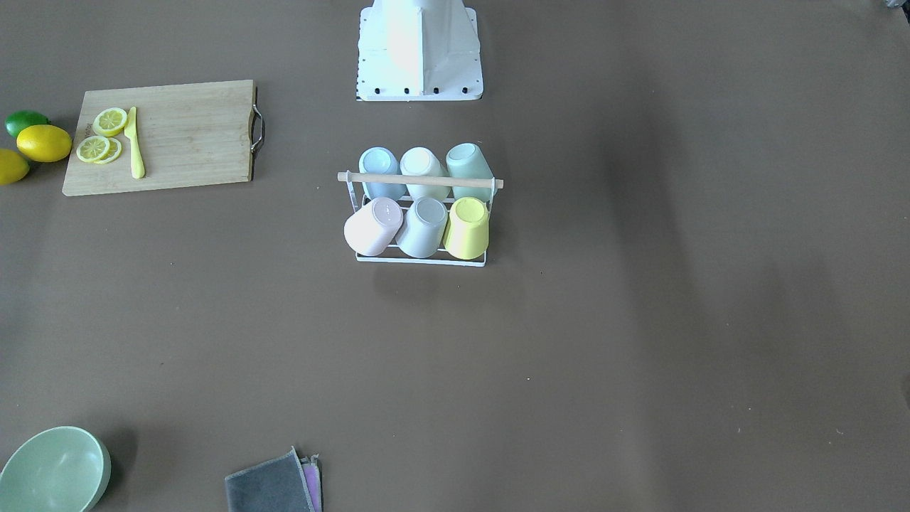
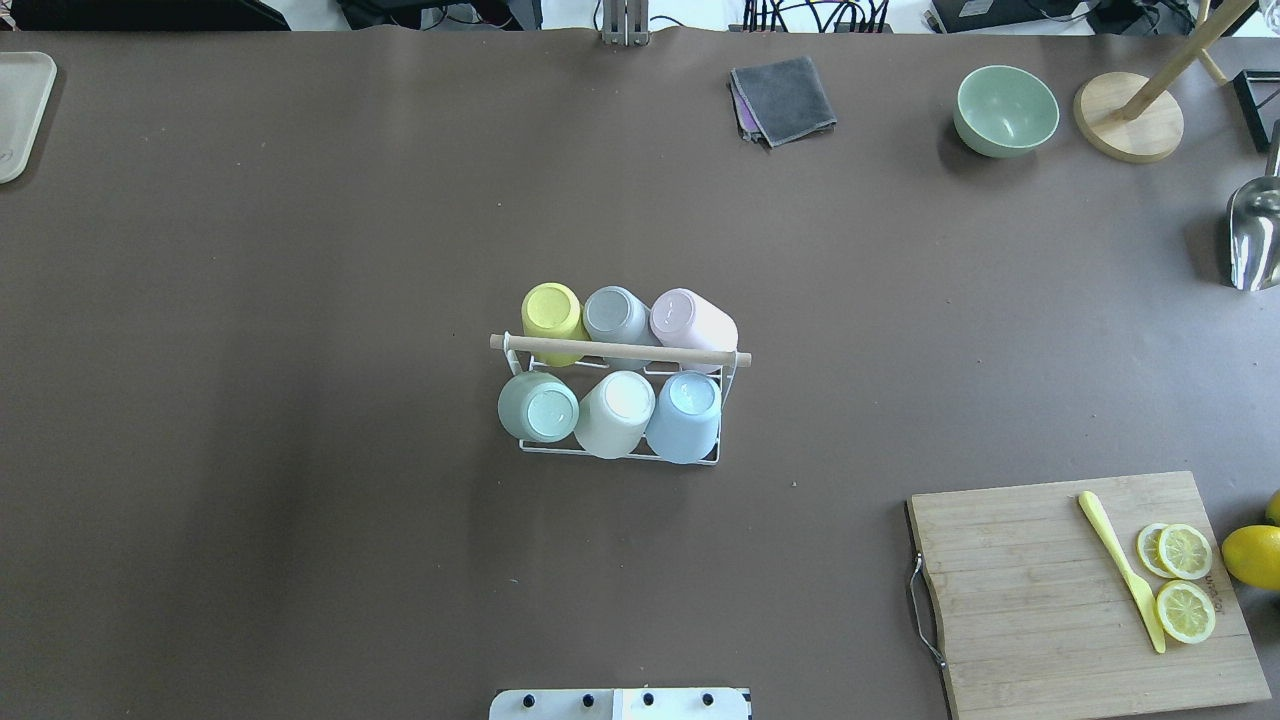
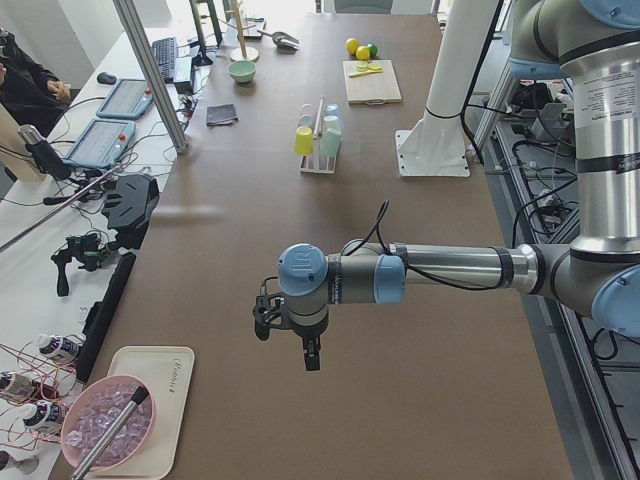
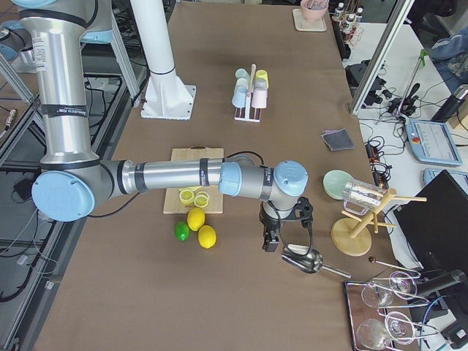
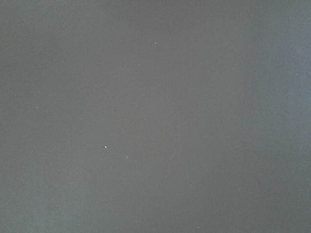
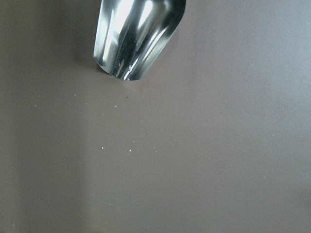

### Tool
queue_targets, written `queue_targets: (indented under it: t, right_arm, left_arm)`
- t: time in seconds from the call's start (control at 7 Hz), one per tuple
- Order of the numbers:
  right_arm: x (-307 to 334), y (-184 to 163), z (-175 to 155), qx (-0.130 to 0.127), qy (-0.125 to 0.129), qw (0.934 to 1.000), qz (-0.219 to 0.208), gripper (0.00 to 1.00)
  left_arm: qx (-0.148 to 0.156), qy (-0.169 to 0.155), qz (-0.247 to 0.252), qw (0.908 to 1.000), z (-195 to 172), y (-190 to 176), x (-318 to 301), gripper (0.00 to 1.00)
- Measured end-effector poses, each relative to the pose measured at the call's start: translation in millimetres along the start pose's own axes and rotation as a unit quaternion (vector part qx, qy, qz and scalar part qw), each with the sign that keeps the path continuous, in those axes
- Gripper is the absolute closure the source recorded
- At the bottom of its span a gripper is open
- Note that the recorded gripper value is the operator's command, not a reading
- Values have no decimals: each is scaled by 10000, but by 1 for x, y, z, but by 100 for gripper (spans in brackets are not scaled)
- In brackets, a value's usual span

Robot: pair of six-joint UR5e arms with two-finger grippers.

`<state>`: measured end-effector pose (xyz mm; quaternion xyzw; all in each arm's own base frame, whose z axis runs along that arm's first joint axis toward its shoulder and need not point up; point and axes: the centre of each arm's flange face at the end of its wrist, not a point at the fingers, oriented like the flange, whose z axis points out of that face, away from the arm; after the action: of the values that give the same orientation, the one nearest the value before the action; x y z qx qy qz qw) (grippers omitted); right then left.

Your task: Place cup on cup holder

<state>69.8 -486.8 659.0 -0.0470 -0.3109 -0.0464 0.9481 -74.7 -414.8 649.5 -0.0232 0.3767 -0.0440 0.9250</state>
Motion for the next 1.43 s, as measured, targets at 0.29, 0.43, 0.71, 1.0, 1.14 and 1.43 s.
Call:
queue_targets:
  t: [0.29,0.43,0.71,1.0,1.14,1.43]
  right_arm:
    - [9,3,10,-94,59,9999,74,0]
    - [11,3,12,-105,44,9999,91,0]
    - [9,1,9,-41,-52,9998,195,0]
    - [7,-1,9,122,-230,9989,377,0]
    - [10,-1,13,207,-250,9988,362,0]
    - [11,-1,16,271,-268,9987,329,0]
  left_arm:
    - [-10,-3,-7,10000,1,0,-1,2]
    - [-25,-2,-15,10000,3,1,-3,2]
    - [-43,0,-25,10000,6,0,-5,2]
    - [-33,1,-8,10000,5,0,-5,2]
    - [-32,3,-6,10000,5,0,-5,2]
    - [-31,3,-13,10000,5,-2,-5,2]
